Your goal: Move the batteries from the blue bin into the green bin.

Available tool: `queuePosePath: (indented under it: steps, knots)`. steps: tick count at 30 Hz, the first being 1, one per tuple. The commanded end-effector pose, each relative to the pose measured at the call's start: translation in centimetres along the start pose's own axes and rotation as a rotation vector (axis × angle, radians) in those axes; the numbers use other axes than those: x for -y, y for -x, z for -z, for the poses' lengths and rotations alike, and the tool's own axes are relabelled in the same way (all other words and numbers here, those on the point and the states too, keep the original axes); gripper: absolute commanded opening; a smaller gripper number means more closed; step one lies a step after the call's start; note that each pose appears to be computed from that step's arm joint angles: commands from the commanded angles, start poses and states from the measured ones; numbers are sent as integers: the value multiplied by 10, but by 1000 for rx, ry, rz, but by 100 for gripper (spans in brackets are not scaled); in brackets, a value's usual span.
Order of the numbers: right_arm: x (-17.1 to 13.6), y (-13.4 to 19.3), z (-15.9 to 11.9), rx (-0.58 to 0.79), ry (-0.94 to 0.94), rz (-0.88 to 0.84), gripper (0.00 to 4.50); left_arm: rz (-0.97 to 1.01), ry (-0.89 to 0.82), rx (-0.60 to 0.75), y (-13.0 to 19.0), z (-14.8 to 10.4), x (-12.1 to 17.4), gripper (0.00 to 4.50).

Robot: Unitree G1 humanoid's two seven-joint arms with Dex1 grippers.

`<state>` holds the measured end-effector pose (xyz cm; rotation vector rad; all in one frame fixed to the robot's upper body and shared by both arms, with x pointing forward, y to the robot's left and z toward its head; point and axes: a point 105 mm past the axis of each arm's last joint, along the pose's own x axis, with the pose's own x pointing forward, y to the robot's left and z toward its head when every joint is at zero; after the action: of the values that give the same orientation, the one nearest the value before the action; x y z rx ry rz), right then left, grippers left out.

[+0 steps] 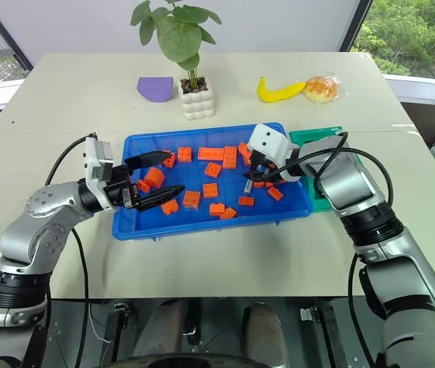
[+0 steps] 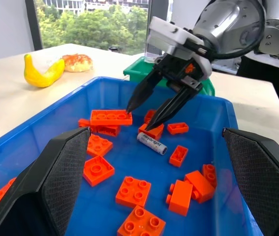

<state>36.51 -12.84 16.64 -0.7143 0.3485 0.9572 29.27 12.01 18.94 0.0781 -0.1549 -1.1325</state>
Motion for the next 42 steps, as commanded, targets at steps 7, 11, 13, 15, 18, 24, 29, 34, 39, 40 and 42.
queuePosePath:
  steps: [7,11,13,15,18,24,29,34,39,40,42]
  knots:
    - [-6,4,-7,33,27,-41,227,-6,-30,20,2,-5,0,450]
    - [-11,0,-3,31,16,-54,253,-10,-30,18,3,-5,0,450]
    - [-11,0,-2,28,12,-48,309,-12,-29,17,3,-5,0,450]
    - [-9,0,-1,26,9,-38,392,-15,-29,16,4,-5,-1,450]
    - [-8,0,0,23,5,-34,439,-19,-31,15,4,-5,-1,450]
    - [-12,-6,8,7,-14,-52,439,-29,-37,16,4,-6,-4,450]
    - [-14,-11,17,-17,-21,-66,439,-39,-41,19,4,-7,-5,450]
    - [-13,-15,23,-30,-21,-70,439,-46,-44,19,5,-7,-5,450]
    - [-11,-19,26,-39,-16,-69,439,-52,-46,20,5,-7,-5,450]
    - [-11,-19,24,-36,-15,-68,439,-52,-46,19,5,-7,-5,450]
    - [-10,-21,22,-31,-13,-69,439,-54,-47,18,5,-6,-5,450]
